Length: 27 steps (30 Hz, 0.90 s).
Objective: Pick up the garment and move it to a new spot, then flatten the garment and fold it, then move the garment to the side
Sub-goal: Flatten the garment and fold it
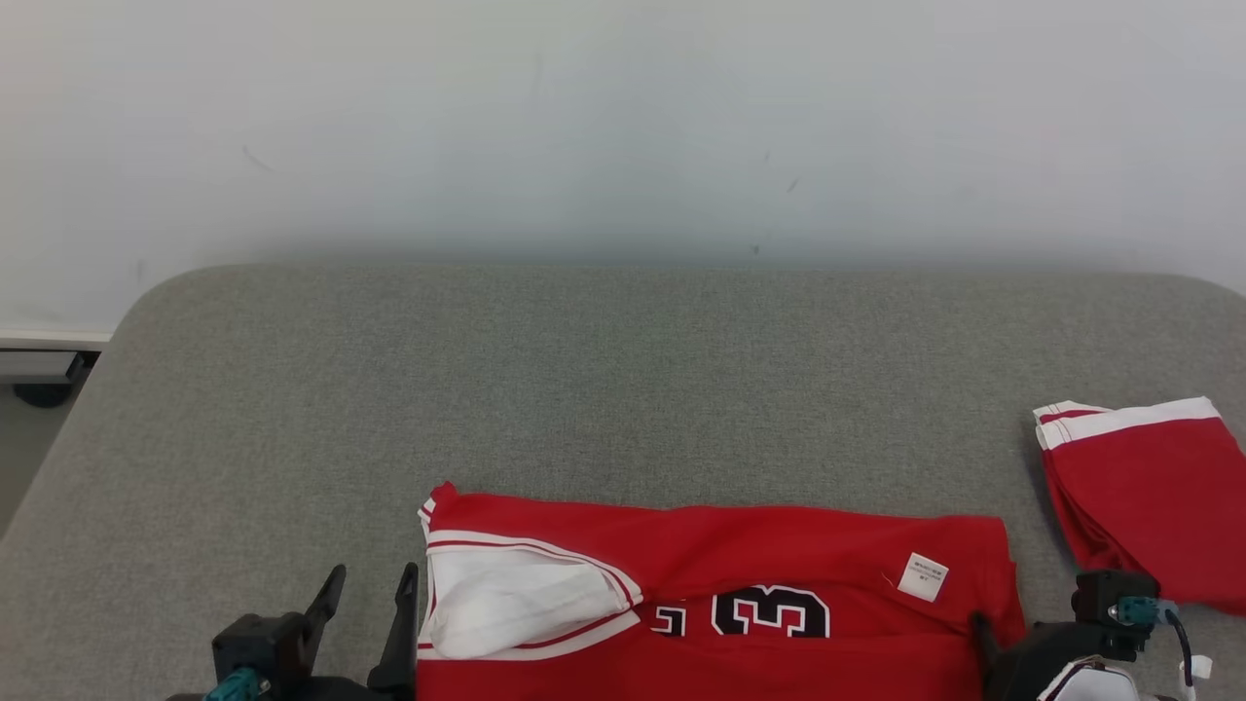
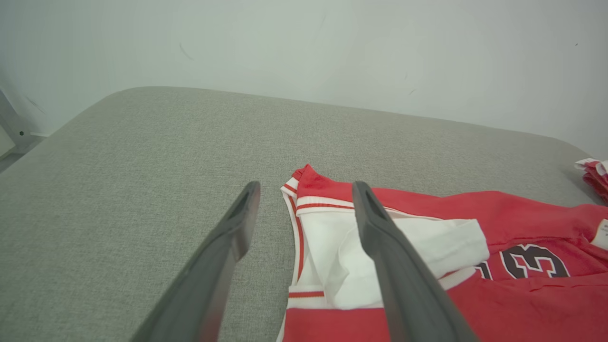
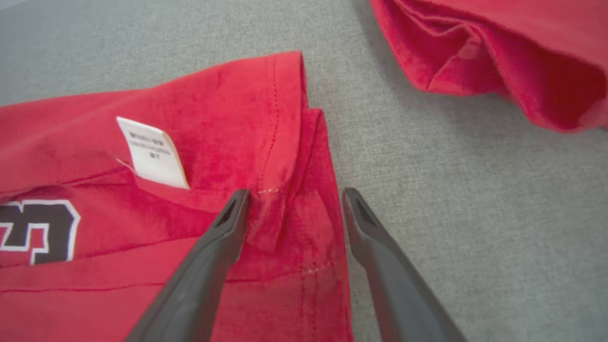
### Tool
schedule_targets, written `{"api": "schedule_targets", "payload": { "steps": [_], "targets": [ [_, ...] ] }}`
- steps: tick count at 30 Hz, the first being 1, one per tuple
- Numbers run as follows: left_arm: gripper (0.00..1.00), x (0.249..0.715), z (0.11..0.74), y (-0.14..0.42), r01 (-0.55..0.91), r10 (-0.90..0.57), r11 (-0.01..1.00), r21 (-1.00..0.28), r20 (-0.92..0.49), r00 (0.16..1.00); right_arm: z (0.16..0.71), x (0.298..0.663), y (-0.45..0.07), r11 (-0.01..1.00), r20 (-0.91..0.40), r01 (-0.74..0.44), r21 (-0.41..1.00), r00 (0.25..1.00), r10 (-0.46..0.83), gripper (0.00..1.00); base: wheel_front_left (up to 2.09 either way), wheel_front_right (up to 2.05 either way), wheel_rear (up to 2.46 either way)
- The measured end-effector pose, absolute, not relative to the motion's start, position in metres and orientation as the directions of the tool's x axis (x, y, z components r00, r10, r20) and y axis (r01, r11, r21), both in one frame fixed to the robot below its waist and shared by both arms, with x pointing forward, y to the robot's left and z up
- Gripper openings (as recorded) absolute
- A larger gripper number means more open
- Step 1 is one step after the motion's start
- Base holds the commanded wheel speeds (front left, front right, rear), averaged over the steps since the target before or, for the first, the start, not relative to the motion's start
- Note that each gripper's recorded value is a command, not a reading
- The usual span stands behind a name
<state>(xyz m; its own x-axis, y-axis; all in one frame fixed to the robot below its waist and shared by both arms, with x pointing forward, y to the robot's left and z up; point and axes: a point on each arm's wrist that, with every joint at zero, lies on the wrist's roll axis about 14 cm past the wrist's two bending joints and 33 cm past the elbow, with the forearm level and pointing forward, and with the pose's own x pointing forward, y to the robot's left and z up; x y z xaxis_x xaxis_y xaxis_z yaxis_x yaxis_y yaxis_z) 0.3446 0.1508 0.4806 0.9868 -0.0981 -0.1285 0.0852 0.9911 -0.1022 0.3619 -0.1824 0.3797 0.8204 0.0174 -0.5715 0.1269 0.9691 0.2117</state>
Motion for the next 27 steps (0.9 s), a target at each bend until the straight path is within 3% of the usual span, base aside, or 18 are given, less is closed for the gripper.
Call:
{"api": "schedule_targets", "payload": {
  "steps": [19, 20, 24, 27],
  "targets": [
    [1.0, 0.346, 0.477, 0.144, 0.107, -0.122, 0.989, -0.105, -0.148, 0.981, 0.364, 0.364, -0.186, 0.966, -0.653, 0.16, 0.204, 0.757, 0.012, 1.0, 0.0, 0.0, 0.0],
    [1.0, 0.347, 0.478, 0.145, 0.107, -0.122, 0.989, -0.104, -0.146, 0.982, 0.363, 0.365, -0.185, 0.964, -0.659, 0.164, 0.209, 0.752, 0.015, 0.9, 0.0, 0.0, 0.0],
    [1.0, 0.347, 0.479, 0.146, 0.1, -0.115, 0.989, -0.105, -0.144, 0.983, 0.363, 0.369, -0.181, 0.964, -0.681, 0.157, 0.214, 0.731, 0.032, 0.72, 0.0, 0.0, 0.0],
    [1.0, 0.347, 0.479, 0.147, 0.099, -0.113, 0.989, -0.106, -0.144, 0.983, 0.361, 0.368, -0.178, 0.965, -0.699, 0.153, 0.213, 0.714, 0.04, 0.36, 0.0, 0.0, 0.0]
  ]
}}
